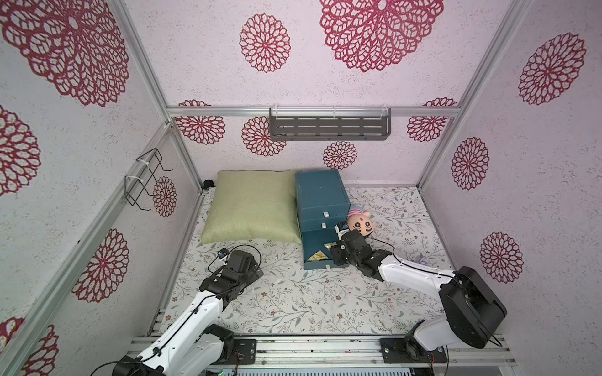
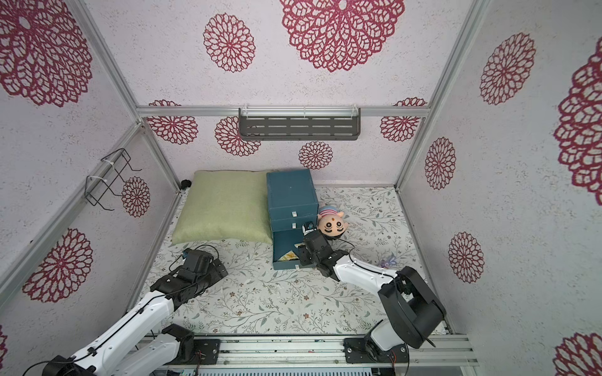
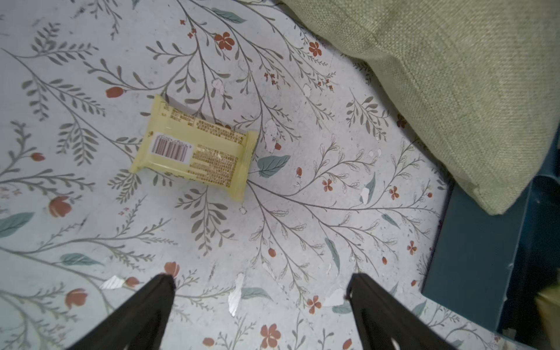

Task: Place the cookies into the drawer by color
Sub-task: Place the cookie in the drawer, then move the cookie to the center of the board.

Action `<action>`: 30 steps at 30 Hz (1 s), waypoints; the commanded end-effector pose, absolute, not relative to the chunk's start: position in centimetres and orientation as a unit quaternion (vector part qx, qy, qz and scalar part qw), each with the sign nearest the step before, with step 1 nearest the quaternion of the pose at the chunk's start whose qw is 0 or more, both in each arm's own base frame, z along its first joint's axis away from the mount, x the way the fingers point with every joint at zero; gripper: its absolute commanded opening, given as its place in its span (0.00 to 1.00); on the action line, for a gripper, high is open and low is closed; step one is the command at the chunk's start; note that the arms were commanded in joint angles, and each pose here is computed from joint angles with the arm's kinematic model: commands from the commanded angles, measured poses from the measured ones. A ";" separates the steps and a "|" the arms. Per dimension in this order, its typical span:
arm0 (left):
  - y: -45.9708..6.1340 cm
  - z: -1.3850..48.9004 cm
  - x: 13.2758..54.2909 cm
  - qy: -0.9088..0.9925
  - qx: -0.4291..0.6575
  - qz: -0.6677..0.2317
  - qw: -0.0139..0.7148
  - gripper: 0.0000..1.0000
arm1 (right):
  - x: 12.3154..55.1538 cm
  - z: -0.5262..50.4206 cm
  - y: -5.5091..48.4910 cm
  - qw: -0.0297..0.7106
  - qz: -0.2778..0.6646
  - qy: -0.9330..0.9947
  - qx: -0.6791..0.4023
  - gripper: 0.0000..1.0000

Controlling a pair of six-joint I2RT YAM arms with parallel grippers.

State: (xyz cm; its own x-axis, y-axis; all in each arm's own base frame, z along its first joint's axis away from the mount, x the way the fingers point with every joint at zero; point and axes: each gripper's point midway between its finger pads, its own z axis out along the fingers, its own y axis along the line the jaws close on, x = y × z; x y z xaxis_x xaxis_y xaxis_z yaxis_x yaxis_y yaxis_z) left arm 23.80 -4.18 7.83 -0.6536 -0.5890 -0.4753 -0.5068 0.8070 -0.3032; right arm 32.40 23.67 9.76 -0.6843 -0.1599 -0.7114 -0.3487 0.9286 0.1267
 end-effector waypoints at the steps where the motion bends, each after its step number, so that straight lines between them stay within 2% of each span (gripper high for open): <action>1: -3.3 7.7 24.0 0.907 -0.306 -0.060 0.283 0.97 | 33.0 11.7 24.4 0.384 0.148 0.900 -0.142 0.67; 3: -2.8 7.7 24.3 0.906 -0.312 -0.056 0.281 0.97 | 32.8 12.1 24.4 0.385 0.154 0.899 -0.142 0.76; 11: 0.3 7.3 27.3 0.894 -0.360 -0.035 0.265 0.97 | 30.6 14.6 24.2 0.398 0.209 0.882 -0.139 0.93; 14: 1.0 6.7 29.0 0.888 -0.375 -0.035 0.263 0.97 | 29.3 15.4 23.9 0.403 0.235 0.874 -0.134 0.98; 17: 2.3 6.0 30.2 0.882 -0.394 -0.019 0.258 0.99 | 28.1 15.7 23.5 0.402 0.253 0.870 -0.131 0.98; 25: 4.8 4.2 32.8 0.882 -0.412 0.022 0.228 0.65 | 25.4 15.9 22.3 0.402 0.289 0.860 -0.121 0.98; 29: 5.5 3.3 33.0 0.881 -0.420 0.036 0.214 0.50 | 24.9 15.9 22.1 0.399 0.293 0.860 -0.122 0.98; 30: 5.5 2.9 32.8 0.883 -0.420 0.038 0.206 0.50 | 24.8 15.8 22.2 0.398 0.295 0.860 -0.123 0.98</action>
State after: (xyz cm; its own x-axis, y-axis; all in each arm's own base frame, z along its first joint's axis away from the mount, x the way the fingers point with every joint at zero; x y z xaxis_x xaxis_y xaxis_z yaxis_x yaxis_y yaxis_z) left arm 32.63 4.72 3.15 -0.5646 -0.7273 -0.3902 -0.7481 0.6507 -0.1303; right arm 25.00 21.94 14.97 -0.6552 -0.0028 -0.7554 -0.4402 0.8141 0.3788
